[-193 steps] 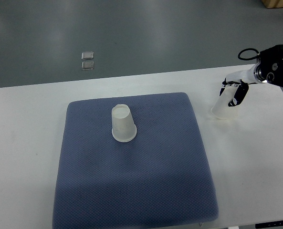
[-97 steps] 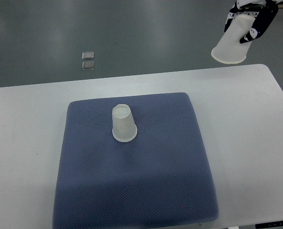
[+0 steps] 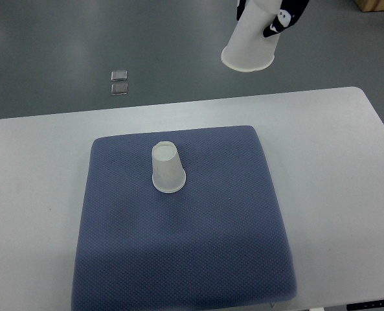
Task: Stack paper cups
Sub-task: 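Carry the cup over the cup on the pad with the right hand, then lower the held cup onto the cup on the pad and release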
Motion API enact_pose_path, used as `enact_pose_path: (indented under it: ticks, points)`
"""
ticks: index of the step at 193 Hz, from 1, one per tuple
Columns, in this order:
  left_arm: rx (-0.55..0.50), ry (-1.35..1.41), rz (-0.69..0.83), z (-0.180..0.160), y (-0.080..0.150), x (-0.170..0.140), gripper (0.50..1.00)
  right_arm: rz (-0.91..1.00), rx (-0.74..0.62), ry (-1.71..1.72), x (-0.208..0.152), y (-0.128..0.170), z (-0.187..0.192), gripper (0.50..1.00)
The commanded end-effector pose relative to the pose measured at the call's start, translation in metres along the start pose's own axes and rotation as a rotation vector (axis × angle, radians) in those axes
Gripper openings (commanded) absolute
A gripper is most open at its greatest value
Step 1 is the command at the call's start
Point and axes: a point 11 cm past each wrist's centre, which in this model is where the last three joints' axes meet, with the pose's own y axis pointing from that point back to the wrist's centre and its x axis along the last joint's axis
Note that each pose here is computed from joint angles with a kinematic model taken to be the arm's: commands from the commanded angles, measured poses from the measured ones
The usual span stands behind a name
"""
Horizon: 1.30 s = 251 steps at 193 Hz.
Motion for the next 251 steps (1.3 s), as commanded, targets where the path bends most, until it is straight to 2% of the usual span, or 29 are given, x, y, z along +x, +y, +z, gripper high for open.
enact_pose_path:
  ticks: [1, 48, 115, 208, 251]
  points:
    - [0.000, 0.000, 0.000, 0.000, 0.000, 0.000, 1.000, -0.024, 0.039, 0.019, 0.000, -0.023, -0.032, 0.652]
    - [-0.001, 0.002, -0.002, 0.000, 0.000, -0.001, 1.000, -0.063, 0.133, 0.042, -0.011, -0.069, -0.101, 0.652]
    - [0.001, 0.003, 0.001, -0.001, 0.000, 0.000, 1.000, -0.103, 0.156, -0.022, -0.043, -0.116, -0.109, 0.658]
    - [0.001, 0.004, 0.004, -0.001, 0.000, 0.001, 1.000, -0.152, 0.151, 0.006, -0.079, -0.148, -0.122, 0.699]
    - [0.005, 0.006, 0.004, -0.003, 0.000, 0.001, 1.000, -0.130, 0.138, 0.013, -0.080, -0.151, -0.121, 0.713]
